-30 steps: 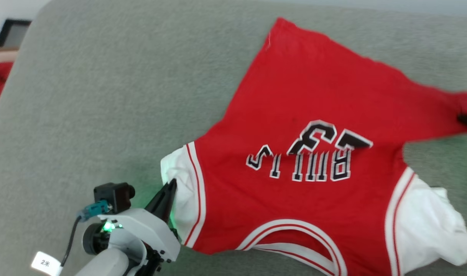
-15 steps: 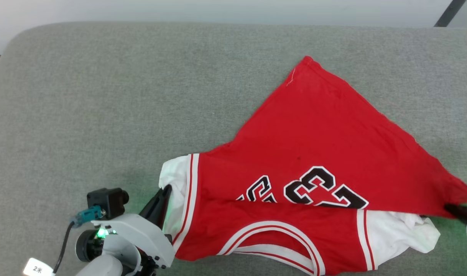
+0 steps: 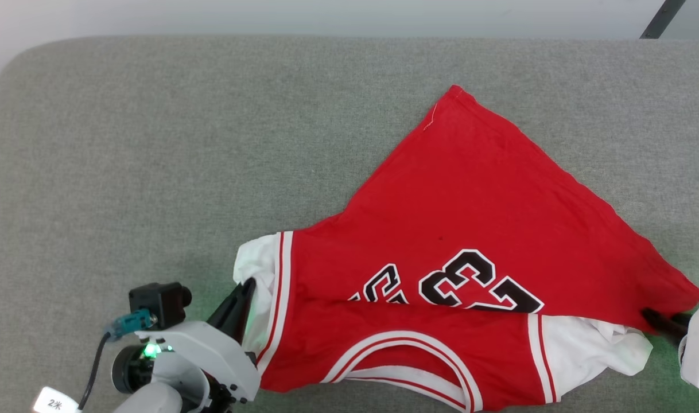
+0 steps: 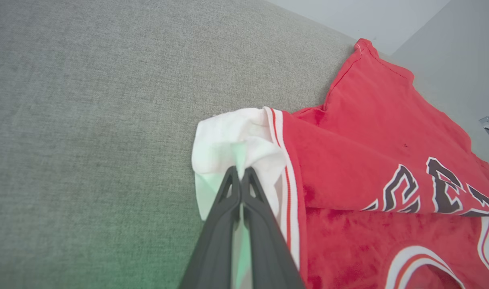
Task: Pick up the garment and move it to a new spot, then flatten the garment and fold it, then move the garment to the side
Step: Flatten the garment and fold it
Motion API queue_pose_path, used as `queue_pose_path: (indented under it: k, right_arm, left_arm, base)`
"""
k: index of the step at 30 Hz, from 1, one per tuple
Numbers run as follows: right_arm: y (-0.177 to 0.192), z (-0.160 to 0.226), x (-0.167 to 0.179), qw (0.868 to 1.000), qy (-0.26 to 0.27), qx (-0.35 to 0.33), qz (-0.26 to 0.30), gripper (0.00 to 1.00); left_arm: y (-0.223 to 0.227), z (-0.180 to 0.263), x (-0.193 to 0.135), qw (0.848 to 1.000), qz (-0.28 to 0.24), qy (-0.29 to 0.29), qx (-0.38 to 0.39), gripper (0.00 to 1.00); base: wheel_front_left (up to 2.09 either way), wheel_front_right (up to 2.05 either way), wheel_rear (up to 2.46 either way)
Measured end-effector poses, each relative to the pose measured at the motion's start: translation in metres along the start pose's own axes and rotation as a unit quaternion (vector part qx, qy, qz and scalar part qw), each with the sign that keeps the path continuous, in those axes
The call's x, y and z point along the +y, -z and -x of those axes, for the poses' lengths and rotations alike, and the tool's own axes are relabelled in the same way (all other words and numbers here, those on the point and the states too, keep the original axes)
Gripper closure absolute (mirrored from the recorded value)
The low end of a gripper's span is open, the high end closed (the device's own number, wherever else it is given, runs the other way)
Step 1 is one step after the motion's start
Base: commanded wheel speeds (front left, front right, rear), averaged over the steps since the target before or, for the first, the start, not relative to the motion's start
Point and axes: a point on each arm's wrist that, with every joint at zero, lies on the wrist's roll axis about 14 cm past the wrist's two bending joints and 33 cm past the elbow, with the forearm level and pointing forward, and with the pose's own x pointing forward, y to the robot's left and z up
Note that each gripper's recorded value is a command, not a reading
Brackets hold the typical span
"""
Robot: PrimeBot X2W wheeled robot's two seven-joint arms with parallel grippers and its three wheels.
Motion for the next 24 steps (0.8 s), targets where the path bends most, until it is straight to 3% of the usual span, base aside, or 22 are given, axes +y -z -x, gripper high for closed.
queue_pose_path:
  k: [6, 16, 24]
  right_arm:
    - [-0.013, 0.012, 0.010, 0.999, -0.003, -0.039, 0.027, 0.00]
    - [-0.070, 0.039, 0.047, 0.986, -0.022, -0.125, 0.107, 0.00]
    - [-0.147, 0.051, 0.084, 0.958, -0.044, -0.213, 0.184, 0.00]
  left_arm:
    - [0.000, 0.002, 0.001, 1.000, -0.001, -0.003, -0.001, 1.00]
    - [0.001, 0.006, 0.003, 1.000, 0.004, -0.008, -0.002, 1.00]
    - [0.003, 0.013, 0.008, 1.000, 0.013, -0.016, -0.007, 1.00]
  base:
    - [0.00, 0.00, 0.00]
    - [0.00, 0.00, 0.00]
    - [0.00, 0.00, 0.00]
